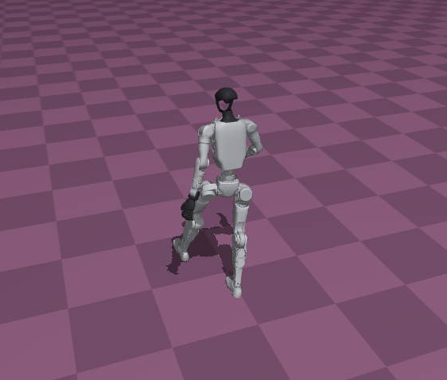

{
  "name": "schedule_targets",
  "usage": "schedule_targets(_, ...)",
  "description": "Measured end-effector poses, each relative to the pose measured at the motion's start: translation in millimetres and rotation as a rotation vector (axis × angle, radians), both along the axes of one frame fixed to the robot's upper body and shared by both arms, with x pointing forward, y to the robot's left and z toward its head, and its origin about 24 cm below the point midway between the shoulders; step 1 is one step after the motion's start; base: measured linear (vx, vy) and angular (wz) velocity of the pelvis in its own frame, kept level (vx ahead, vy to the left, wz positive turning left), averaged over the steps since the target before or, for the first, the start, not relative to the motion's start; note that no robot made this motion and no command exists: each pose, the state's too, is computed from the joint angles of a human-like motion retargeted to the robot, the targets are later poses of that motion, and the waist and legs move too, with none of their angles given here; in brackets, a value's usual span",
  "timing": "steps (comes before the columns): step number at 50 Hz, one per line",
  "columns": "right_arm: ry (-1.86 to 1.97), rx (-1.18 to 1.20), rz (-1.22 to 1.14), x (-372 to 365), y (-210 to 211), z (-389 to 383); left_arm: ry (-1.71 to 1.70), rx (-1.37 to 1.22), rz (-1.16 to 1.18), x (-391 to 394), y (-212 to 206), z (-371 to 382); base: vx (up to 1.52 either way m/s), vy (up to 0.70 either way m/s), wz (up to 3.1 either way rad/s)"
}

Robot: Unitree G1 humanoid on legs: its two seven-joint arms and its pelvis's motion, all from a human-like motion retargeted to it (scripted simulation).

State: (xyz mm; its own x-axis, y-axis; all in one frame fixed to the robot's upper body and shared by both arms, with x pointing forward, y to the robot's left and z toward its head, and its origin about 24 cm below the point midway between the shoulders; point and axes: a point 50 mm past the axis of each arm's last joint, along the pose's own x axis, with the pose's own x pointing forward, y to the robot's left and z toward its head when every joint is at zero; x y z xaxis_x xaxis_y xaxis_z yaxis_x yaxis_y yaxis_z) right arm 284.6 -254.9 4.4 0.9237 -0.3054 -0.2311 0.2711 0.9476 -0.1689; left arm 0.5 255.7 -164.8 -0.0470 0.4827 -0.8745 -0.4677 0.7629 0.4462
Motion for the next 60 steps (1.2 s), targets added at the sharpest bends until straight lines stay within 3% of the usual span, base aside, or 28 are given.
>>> schedule_targets(5, -0.455, -0.031, 0.343, 48.1, 47.7, 135.0, 0.137, -0.049, -0.321, -70.5, 45.6, 25.8, 0.76, 0.13, -1.56)
schedule_targets(8, -0.592, -0.074, 0.523, 44.6, 79.6, 176.4, 0.237, 0.049, -0.259, -114.7, 84.1, 57.1, 0.96, 0.08, -1.35)
schedule_targets(12, -0.69, -0.052, 0.613, 29.6, 104.3, 190.6, 0.353, 0.224, 0.03, -170.8, 108.2, 92.8, 1.09, 0.25, -0.69)
schedule_targets(17, -0.672, 0.007, 0.456, 14.2, 98.6, 156.4, 0.317, 0.437, 0.334, -161.1, 127.9, 101.9, 1.01, 0.32, 0.06)
schedule_targets(23, -0.296, -0.067, 0.085, -14.0, 52.3, 51.8, -0.176, 0.454, 0.51, -1.1, 113.0, 57.2, 0.79, 0.34, 1.48)
schedule_targets(29, 0.002, -0.028, -0.161, -75.2, 17.5, -24.6, -0.867, 0.255, 0.005, 207.2, 40.6, 103.5, 0.74, 0.16, 2.16)
schedule_targets(35, 0.181, -0.106, -0.212, -143.1, -33.9, -44.4, -1.647, 0.42, -0.58, 353.6, -31.2, 326.7, 0.71, -0.04, 1.97)
schedule_targets(38, 0.275, -0.182, -0.212, -175.6, -72.7, -36.8, -1.997, 0.548, -0.736, 362.3, -79.0, 439.6, 0.81, -0.19, 1.32)
schedule_targets(41, 0.355, -0.242, -0.222, -205.0, -107.7, -20.3, -2.224, 0.538, -0.93, 346.4, -139.6, 490.7, 0.89, -0.4, 0.17)
schedule_targets(46, 0.404, -0.191, -0.21, -233.2, -128.8, 1.8, -2.281, 0.081, -1.524, 296.2, -257.8, 468.3, 1.03, -0.03, 0.19)
schedule_targets(48, 0.365, -0.093, -0.2, -225.9, -121.1, -2.4, -2.229, -0.106, -1.751, 270.7, -297.2, 449.5, 1.04, 0.11, 0.08)
schedule_targets(51, 0.358, 0.095, -0.193, -205.9, -86.3, -40.8, -2.031, -0.167, -2.056, 249.1, -333.7, 402.9, 0.87, -0.41, 0.07)
schedule_targets(55, 0.471, 0.2, -0.185, -183.1, -18.1, -99.7, -1.628, -0.022, -2.206, 258.2, -316.2, 310.0, 0.78, -0.48, -1.2)
schedule_targets(57, 0.48, 0.185, -0.182, -176.3, 7.5, -109.1, -1.456, 0.049, -2.073, 271.7, -266.6, 266.8, 0.79, -0.32, -1.53)
schedule_targets(60, 0.387, 0.167, -0.128, -165.2, 28.2, -97.1, -1.239, 0.166, -1.706, 272.9, -155.3, 217.0, 0.82, -0.25, -1.41)
